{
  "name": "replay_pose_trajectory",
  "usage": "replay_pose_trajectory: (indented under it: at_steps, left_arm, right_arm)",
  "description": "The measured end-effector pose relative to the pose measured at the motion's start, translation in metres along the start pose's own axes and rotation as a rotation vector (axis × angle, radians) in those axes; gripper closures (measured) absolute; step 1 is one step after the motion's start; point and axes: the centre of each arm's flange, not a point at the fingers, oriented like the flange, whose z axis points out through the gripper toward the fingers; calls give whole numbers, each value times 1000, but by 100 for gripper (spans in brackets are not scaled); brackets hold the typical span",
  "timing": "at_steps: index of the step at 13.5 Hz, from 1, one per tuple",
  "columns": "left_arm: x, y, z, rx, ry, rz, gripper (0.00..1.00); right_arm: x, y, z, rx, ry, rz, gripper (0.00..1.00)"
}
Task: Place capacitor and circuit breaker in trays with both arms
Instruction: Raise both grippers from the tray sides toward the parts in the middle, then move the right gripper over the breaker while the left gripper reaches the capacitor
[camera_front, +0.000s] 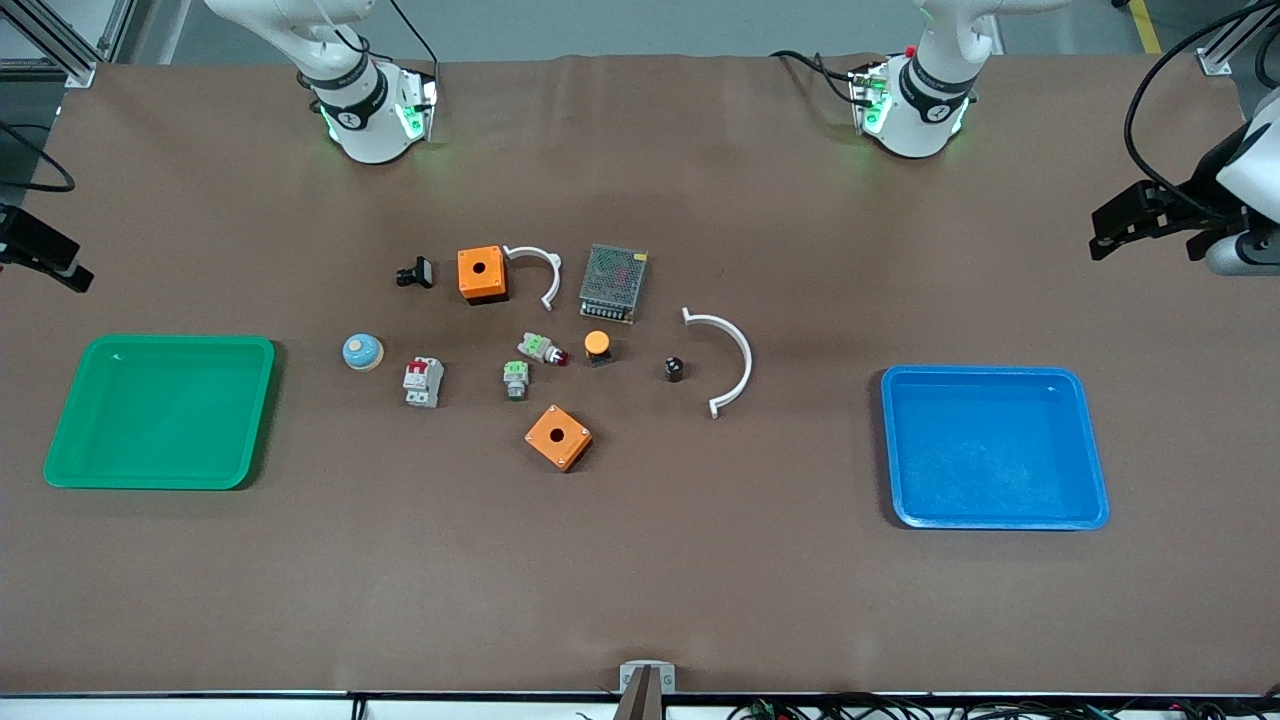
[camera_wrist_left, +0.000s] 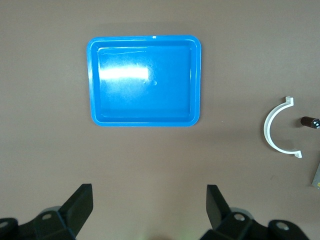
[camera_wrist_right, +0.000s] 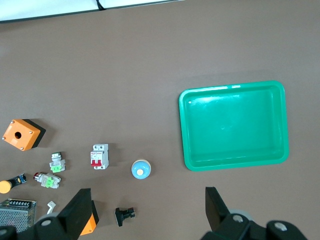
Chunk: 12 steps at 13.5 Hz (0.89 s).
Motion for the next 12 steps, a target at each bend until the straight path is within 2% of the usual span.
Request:
replay_pose_trajectory:
  at_steps: [4,6,9,12]
  left_arm:
    - [19,22,28,-19,-33,38,0]
    - [36,49,48,-27,-15,74,0]
    - [57,93,95,-32,-51,87,0]
    - [75,138,150,-33,-77,38,0]
  right_arm:
    - [9,-45,27,2,-42,-74,0]
    - [16,-70,51,-1,-78,-113,0]
    - [24,-94,83,-7,-126,-150,0]
    - [28,-128,132,-21,-211,-201,0]
